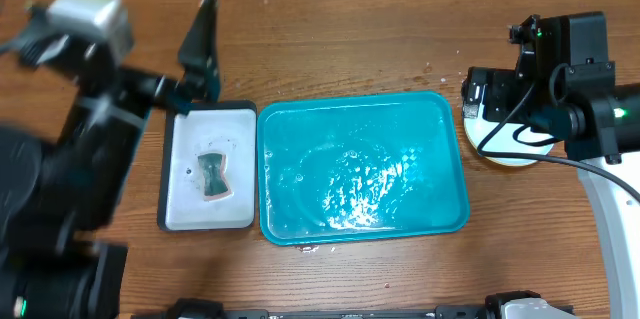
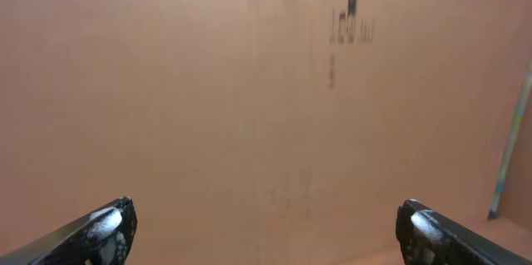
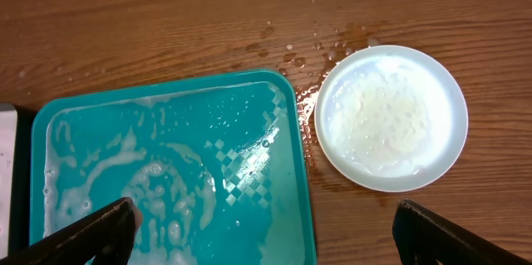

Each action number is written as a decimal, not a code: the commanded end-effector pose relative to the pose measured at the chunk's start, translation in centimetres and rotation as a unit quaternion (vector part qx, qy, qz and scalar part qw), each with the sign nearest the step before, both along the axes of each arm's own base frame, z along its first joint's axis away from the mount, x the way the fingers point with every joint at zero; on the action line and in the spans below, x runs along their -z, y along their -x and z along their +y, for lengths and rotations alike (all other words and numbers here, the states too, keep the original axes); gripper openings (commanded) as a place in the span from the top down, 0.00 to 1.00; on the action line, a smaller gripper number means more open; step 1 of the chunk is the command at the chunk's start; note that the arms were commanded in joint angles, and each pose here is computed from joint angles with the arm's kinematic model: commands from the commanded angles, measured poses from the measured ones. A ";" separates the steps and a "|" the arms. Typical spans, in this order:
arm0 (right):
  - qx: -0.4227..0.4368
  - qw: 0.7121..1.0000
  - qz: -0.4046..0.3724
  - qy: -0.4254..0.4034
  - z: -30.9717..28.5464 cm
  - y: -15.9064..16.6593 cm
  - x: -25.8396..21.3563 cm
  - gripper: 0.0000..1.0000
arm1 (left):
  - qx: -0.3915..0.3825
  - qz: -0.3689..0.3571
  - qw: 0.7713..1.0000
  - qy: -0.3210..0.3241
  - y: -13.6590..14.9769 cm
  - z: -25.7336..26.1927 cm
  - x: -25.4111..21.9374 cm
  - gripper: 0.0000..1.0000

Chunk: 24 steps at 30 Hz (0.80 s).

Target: Clean dirty plates on tray and stack at the side

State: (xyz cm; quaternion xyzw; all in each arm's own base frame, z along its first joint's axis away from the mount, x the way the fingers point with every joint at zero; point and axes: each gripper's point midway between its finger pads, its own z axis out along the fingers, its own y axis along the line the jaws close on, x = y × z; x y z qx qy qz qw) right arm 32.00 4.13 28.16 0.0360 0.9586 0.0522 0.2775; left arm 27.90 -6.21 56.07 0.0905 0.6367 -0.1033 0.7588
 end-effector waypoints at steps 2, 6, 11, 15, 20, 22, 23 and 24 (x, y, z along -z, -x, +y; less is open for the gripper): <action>-0.002 1.000 -0.017 0.001 0.1 -0.3 -1.0 0.00 | -0.023 -0.017 1.000 -0.008 2.1 1.5 1.3 0.00; -0.002 1.000 -0.017 0.001 0.1 -0.3 -1.0 0.00 | -0.031 -0.033 0.999 -0.004 2.8 2.0 4.0 0.00; -0.002 1.000 -0.017 0.001 0.1 -0.3 -1.0 0.00 | -0.021 -0.081 0.996 0.028 3.6 2.0 8.5 0.00; -0.002 1.000 -0.017 0.001 0.1 -0.3 -1.0 0.00 | -0.012 -0.140 0.988 0.059 4.8 2.1 12.6 0.00; -0.003 1.000 -0.017 0.001 0.1 -0.3 -1.0 0.00 | -0.011 -0.179 0.981 0.073 6.1 2.4 16.7 0.00; -0.003 1.000 -0.017 0.001 0.1 -0.3 -1.0 0.00 | -0.013 -0.193 0.977 0.089 6.8 2.9 18.8 0.00; -0.002 1.000 -0.017 0.001 0.1 -0.3 -1.0 0.00 | -0.014 -0.194 0.976 0.098 7.1 3.1 19.9 0.00; -0.002 1.000 -0.017 0.001 0.1 -0.3 -1.0 0.00 | -0.016 -0.196 0.975 0.100 7.2 3.3 20.4 0.00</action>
